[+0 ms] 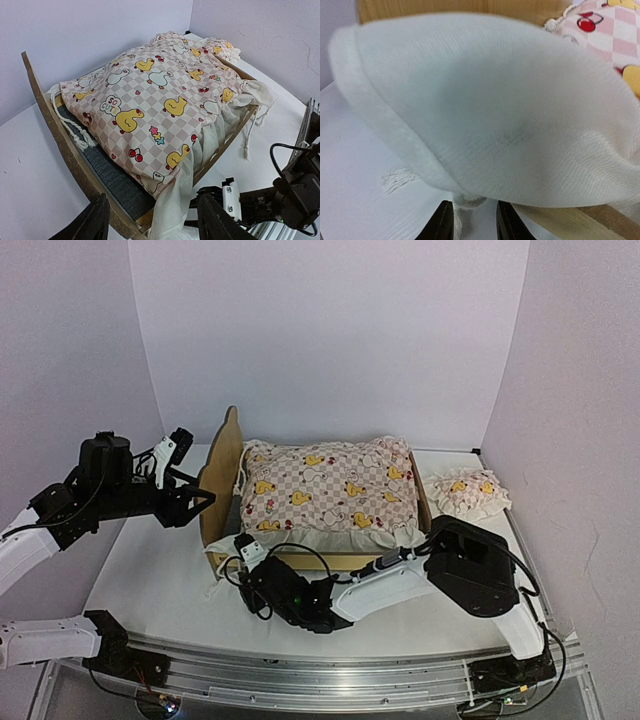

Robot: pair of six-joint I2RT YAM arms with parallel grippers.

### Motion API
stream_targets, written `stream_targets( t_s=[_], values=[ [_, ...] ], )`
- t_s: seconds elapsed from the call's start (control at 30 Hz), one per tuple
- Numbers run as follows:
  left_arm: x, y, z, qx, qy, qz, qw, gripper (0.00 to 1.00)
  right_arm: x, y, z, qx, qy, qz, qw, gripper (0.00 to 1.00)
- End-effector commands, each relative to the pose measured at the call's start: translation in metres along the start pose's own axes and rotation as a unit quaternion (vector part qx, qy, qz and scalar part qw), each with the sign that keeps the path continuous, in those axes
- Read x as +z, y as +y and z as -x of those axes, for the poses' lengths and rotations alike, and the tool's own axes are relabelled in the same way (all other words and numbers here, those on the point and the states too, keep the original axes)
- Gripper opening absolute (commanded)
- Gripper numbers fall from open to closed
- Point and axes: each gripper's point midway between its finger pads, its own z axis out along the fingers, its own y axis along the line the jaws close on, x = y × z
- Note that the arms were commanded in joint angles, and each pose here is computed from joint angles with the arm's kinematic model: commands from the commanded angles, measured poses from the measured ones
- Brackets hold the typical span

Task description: Set up the pet bed

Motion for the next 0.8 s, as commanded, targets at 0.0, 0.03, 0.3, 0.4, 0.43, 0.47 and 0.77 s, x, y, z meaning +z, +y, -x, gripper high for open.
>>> stream_targets(
  t_s=[0.0, 0.03, 0.3, 0.4, 0.43, 0.47, 0.77],
  values=[
    [0.0, 0.0, 0.008, 0.007, -0.02, -0.003, 1.0, 0.62, 0.009, -0.002, 0.019, 0.047, -0.041, -0.044, 0.997, 0.3],
    [0.0, 0.0, 0.009, 0.005, -0.021, -0.003, 1.0, 0.61, 0.011, -0.006, 0.018, 0.054, -0.045, -0.054, 0.996, 0.29],
    [0.001, -0.001, 0.007, 0.003, -0.021, -0.005, 1.0, 0.61, 0.018, -0.015, 0.011, 0.092, -0.06, -0.09, 0.99, 0.25],
    [0.001, -0.001, 0.008, 0.001, -0.022, -0.006, 1.0, 0.62, 0.02, -0.023, 0.011, 0.099, -0.068, -0.113, 0.986, 0.25],
    [0.001, -0.001, 0.008, 0.001, -0.023, -0.006, 1.0, 0.62, 0.02, -0.024, 0.01, 0.1, -0.069, -0.116, 0.986, 0.24],
    [0.001, -0.001, 0.007, 0.001, -0.022, -0.006, 1.0, 0.62, 0.021, -0.024, 0.01, 0.101, -0.071, -0.119, 0.985, 0.24],
    [0.001, -0.001, 0.007, 0.0, -0.023, -0.005, 1.0, 0.62, 0.026, -0.025, 0.018, 0.09, -0.083, -0.136, 0.983, 0.0]
  ],
)
